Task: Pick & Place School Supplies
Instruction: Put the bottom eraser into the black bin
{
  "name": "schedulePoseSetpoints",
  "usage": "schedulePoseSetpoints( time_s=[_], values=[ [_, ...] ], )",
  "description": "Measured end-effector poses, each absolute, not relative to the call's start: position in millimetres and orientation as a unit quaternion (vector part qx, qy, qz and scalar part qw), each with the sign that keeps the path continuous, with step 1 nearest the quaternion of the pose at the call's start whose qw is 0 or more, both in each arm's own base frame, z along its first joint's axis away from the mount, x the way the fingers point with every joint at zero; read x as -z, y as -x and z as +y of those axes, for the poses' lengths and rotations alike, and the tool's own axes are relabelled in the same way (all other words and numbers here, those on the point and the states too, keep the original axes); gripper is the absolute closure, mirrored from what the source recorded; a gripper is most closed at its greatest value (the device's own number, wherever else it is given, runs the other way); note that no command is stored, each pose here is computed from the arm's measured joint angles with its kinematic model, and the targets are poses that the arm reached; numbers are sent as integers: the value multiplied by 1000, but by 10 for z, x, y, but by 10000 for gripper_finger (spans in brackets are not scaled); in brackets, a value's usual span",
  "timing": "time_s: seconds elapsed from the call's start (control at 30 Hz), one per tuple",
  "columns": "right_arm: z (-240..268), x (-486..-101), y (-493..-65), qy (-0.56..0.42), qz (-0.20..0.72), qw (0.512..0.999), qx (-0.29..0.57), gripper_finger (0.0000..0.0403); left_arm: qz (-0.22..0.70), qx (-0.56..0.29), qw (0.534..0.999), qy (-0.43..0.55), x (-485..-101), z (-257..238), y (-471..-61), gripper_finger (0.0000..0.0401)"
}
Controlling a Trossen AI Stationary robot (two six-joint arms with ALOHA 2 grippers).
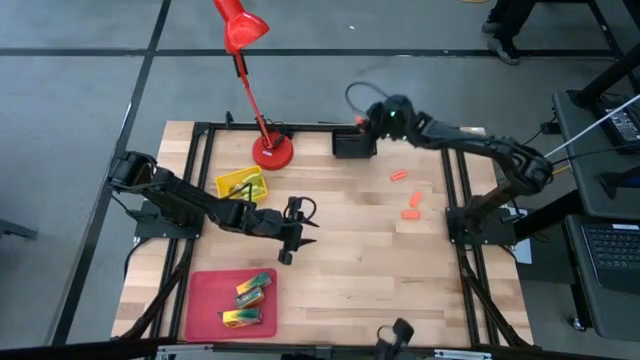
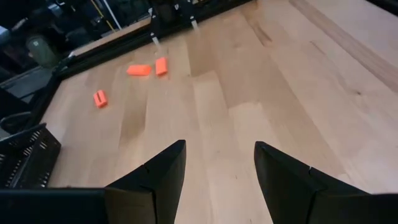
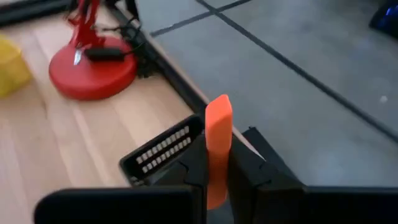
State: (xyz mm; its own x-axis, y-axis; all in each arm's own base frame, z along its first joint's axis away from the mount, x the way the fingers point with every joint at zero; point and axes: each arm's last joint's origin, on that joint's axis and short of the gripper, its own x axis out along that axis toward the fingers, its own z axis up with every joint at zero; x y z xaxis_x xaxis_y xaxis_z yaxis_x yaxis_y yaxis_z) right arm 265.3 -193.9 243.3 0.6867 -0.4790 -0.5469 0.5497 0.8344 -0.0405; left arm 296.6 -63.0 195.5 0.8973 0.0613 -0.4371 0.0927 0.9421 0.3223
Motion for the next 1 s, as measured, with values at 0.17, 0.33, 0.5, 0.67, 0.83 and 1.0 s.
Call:
schedulePoseSetpoints(
  time_s=[0.17, 0.33, 0.5, 0.67, 0.83, 1.0],
  values=[
    [-2099, -2279, -2608, -109, 290, 913, 266, 371, 226, 8, 959, -170, -1957, -629, -2967, 214],
    [-2175, -1924, -2706, -124, 336, 899, 253, 371, 225, 7, 960, -165, -1958, -632, -2966, 214],
    [-2218, -1646, -2759, -118, 375, 889, 237, 371, 230, 11, 960, -160, -1949, -668, -2952, 214],
    [-2225, -1621, -2767, -114, 377, 888, 239, 321, 235, 5, 958, -165, -1940, -681, -2943, 214],
    [-2218, -1651, -2759, -139, 368, 886, 246, 203, 238, 2, 958, -158, -1934, -680, -2940, 214],
    [-2089, -1739, -2744, -154, 386, 869, 269, 153, 243, 2, 958, -154, -1926, -679, -2935, 214]
  ],
)
